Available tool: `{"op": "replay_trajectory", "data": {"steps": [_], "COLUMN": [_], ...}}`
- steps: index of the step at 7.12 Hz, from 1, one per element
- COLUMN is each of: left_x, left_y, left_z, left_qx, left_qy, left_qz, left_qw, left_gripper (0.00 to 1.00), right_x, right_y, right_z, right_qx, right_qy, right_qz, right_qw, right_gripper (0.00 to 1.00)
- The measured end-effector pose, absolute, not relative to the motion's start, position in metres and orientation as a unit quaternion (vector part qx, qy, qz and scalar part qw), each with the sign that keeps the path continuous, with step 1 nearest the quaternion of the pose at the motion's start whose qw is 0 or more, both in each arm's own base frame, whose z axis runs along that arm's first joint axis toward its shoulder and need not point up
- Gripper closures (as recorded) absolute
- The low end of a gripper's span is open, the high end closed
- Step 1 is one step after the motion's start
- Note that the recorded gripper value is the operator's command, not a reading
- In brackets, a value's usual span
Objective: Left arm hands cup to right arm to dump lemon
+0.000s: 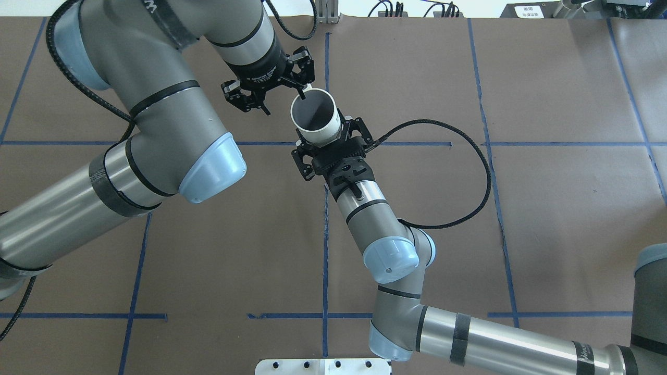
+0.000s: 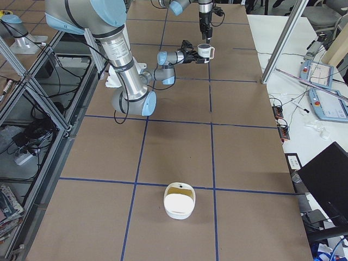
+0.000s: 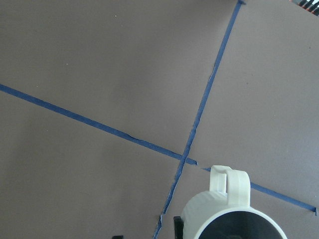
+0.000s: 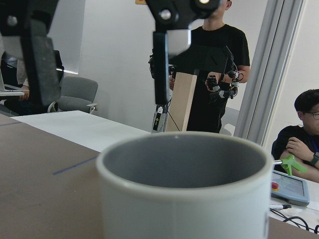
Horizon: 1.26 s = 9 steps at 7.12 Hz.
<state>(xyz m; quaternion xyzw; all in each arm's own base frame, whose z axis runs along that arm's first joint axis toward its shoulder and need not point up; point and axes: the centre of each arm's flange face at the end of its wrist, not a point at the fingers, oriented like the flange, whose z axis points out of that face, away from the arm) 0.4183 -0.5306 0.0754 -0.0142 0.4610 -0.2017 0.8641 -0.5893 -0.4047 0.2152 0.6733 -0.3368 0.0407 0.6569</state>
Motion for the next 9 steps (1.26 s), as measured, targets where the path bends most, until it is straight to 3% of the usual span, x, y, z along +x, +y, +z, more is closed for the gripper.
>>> {"op": "replay_trajectory", "data": {"steps": [3, 4, 5, 6, 7, 9], "left_x": [0.437, 0.439, 0.44, 0.442, 0.444, 0.449], "left_y": [-0.523, -0.521, -0.521, -0.52, -0.518, -0.514], "left_z": [0.079, 0.079, 0.08, 0.081, 0.082, 0.085], "left_qx": [-0.023, -0.024, -0.024, -0.023, -0.021, -0.018], "left_qy": [0.455, 0.455, 0.455, 0.456, 0.459, 0.465], "left_qz": [-0.192, -0.19, -0.188, -0.185, -0.18, -0.171], "left_qw": [0.869, 0.87, 0.87, 0.87, 0.87, 0.868], "left_gripper": [0.47, 0.57, 0.84, 1.0, 1.0, 1.0], "right_x": [-0.591, -0.591, -0.592, -0.592, -0.592, -0.592], "right_y": [-0.403, -0.404, -0.403, -0.403, -0.403, -0.403], "right_z": [0.213, 0.212, 0.212, 0.212, 0.211, 0.211], "right_qx": [0.673, 0.673, 0.673, 0.673, 0.673, 0.673], "right_qy": [-0.338, -0.338, -0.339, -0.339, -0.34, -0.342], "right_qz": [0.039, 0.039, 0.039, 0.038, 0.038, 0.038], "right_qw": [0.656, 0.656, 0.656, 0.656, 0.656, 0.655], "right_gripper": [0.74, 0.74, 0.72, 0.35, 0.0, 0.0]}}
